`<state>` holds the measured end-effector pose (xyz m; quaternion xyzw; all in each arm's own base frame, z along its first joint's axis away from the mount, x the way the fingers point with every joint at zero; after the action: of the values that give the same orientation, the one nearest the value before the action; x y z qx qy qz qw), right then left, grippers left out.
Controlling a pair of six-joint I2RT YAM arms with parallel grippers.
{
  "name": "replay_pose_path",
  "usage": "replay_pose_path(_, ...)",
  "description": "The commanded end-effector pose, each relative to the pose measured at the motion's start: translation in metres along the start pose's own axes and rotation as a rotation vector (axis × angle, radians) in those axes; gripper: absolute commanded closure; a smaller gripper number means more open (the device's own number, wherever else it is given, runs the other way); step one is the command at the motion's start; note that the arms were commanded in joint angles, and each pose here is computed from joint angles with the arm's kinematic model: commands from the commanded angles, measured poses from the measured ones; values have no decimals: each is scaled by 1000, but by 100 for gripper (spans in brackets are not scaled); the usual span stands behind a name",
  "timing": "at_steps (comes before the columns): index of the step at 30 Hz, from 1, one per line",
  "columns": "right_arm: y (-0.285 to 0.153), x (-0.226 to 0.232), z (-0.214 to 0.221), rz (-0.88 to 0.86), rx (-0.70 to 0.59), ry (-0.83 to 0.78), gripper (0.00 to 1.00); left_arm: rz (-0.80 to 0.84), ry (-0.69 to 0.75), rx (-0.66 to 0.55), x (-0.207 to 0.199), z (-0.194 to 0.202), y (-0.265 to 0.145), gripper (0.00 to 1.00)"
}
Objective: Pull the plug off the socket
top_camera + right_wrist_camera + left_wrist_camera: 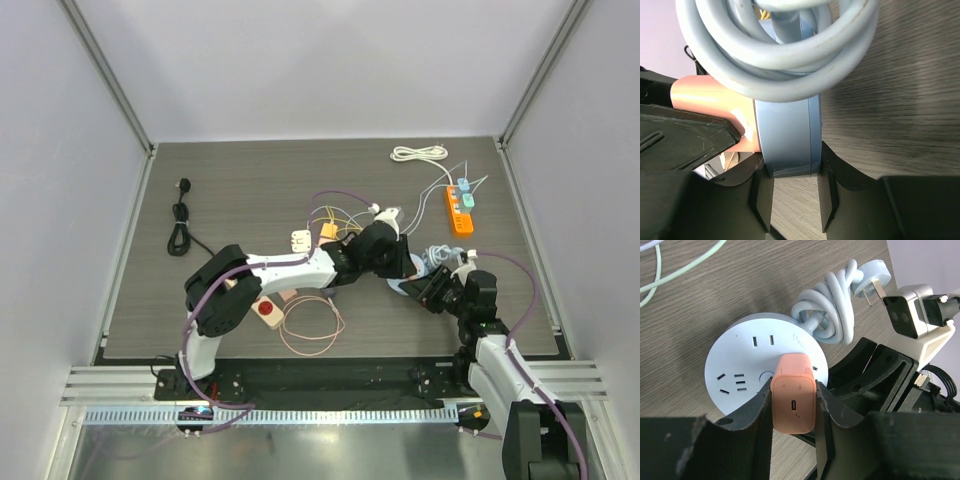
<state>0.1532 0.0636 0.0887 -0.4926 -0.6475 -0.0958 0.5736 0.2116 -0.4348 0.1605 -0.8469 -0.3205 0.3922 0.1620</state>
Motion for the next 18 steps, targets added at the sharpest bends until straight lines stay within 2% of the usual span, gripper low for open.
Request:
replay_pose_path(1, 2, -22, -12, 201, -139, 41, 99, 204, 31, -118, -46, -48, -55, 100)
replay_pose_path(7, 2, -23, -11, 211, -138, 50, 99, 327, 19, -169, -53, -47, -72, 100)
replay_pose_path(11, 2, -23, -11, 207, -138, 47, 99, 167, 51, -177, -44, -47, -77, 100)
replay_pose_path(12, 2, -23, -11, 205, -139, 43, 99, 79, 49, -172, -35, -44, -77, 100)
replay_pose_path(17, 1, -22, -11, 192, -136, 36, 99, -10, 42, -226, -15, -43, -103, 100)
replay_pose_path(18, 1, -22, -10, 188, -131, 36, 99, -59, 48, -197, 0, -33, -107, 100)
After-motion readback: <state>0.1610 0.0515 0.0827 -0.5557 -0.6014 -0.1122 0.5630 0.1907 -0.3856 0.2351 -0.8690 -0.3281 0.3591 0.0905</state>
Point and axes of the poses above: each gripper's point midway between its finger pads, its own y axis out along the fingers, its own x axis along the line the jaws close on, z = x × y, the point moved 9 cm from there along -y, back along the fingers, and after that the axes turned 5 degrees about y, right-handed, at the moved point
